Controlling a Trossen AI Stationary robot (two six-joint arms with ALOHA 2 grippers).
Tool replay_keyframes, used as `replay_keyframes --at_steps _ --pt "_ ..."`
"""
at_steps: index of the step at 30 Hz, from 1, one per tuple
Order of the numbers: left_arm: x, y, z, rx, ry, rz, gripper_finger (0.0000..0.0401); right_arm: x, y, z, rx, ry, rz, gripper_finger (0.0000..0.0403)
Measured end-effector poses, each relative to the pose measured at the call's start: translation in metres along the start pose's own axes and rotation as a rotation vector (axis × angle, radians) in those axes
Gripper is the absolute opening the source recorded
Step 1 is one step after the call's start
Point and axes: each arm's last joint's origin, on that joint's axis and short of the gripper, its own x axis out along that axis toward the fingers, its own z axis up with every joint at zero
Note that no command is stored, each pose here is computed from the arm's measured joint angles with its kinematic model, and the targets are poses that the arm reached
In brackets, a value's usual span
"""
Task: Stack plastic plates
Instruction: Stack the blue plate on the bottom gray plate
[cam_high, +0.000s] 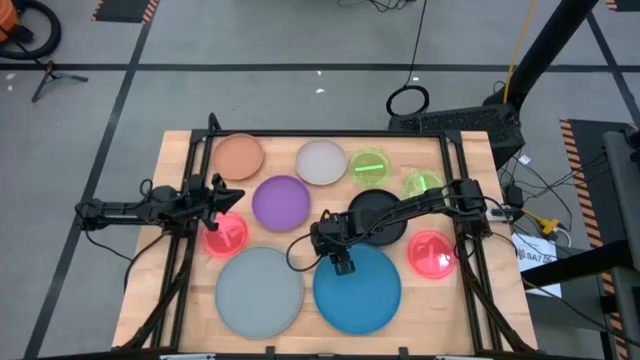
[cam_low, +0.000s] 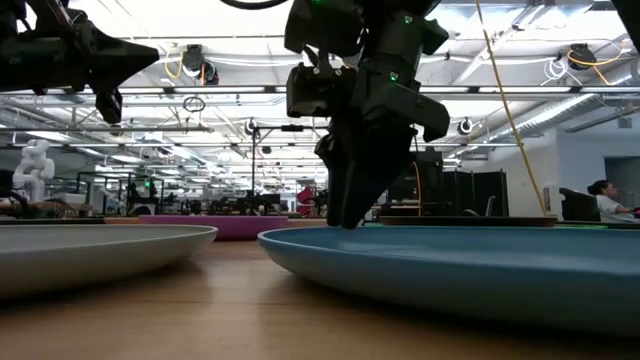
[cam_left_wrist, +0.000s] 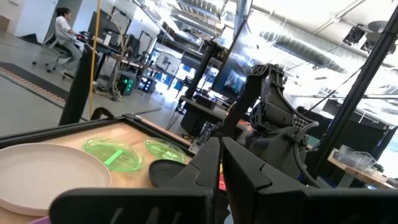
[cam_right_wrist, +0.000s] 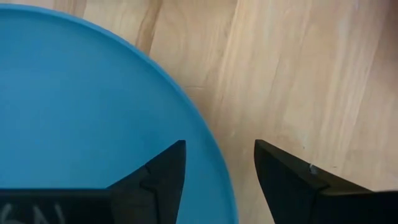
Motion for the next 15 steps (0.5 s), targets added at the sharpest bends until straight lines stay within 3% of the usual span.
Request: replay_keyframes --at_steps 15 --pt "0.000 0.000 0.000 -0.004 -0.004 -0.003 0.0024 0.021 -0.001 -0.001 -0.005 0.017 0.004 0.0172"
